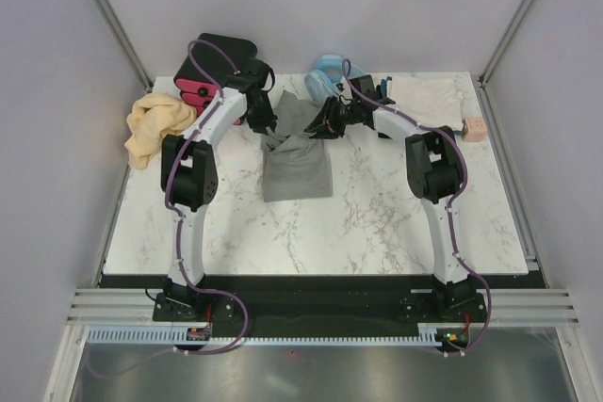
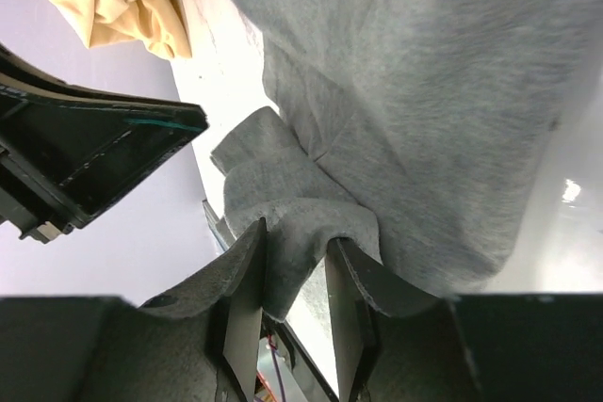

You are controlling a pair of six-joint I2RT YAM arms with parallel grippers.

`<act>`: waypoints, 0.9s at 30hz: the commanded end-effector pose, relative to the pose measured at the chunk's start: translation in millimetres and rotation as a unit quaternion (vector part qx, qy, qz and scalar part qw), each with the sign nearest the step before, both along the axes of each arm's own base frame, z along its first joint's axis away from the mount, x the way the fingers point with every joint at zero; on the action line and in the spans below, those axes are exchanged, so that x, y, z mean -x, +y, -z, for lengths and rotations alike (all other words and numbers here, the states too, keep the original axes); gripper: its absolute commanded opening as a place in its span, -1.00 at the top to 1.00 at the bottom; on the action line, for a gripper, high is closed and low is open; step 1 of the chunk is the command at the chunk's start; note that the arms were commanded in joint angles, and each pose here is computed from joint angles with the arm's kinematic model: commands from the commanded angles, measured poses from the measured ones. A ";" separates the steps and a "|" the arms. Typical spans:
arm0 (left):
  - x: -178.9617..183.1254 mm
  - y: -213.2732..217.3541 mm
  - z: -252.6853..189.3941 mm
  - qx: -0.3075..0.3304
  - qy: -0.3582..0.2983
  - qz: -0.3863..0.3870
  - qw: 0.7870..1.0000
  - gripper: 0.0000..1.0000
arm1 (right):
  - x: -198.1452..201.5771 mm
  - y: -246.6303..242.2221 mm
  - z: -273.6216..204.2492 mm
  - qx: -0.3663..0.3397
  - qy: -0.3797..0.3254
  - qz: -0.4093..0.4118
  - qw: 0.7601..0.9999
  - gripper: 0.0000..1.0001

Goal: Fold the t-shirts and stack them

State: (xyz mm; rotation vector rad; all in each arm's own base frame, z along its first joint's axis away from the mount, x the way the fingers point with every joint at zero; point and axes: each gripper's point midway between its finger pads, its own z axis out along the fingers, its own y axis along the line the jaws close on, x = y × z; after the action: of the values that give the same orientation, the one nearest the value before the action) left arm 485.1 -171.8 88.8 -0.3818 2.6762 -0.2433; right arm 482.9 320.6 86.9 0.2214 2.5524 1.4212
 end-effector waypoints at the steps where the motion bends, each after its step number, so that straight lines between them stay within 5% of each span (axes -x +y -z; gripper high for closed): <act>1: -10.4 14.0 -31.5 -0.020 -0.038 0.000 0.999 0.35 | -20.9 -15.7 -29.8 -0.009 -0.040 0.025 0.999 0.22; 18: 21.3 9.5 -63.8 0.006 -0.045 0.013 0.999 0.34 | -23.8 -44.8 -50.2 -0.017 -0.043 0.044 0.998 0.17; 27: 57.0 -8.5 -57.9 0.032 -0.023 0.059 0.997 0.36 | 21.9 -76.4 -85.2 0.035 -0.076 0.024 0.996 0.20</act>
State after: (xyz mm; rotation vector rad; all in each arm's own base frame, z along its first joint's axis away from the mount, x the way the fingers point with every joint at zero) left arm 446.0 -165.7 136.1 -0.3557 2.6558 -0.2981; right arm 480.0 252.1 117.7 0.3104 2.5245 1.3275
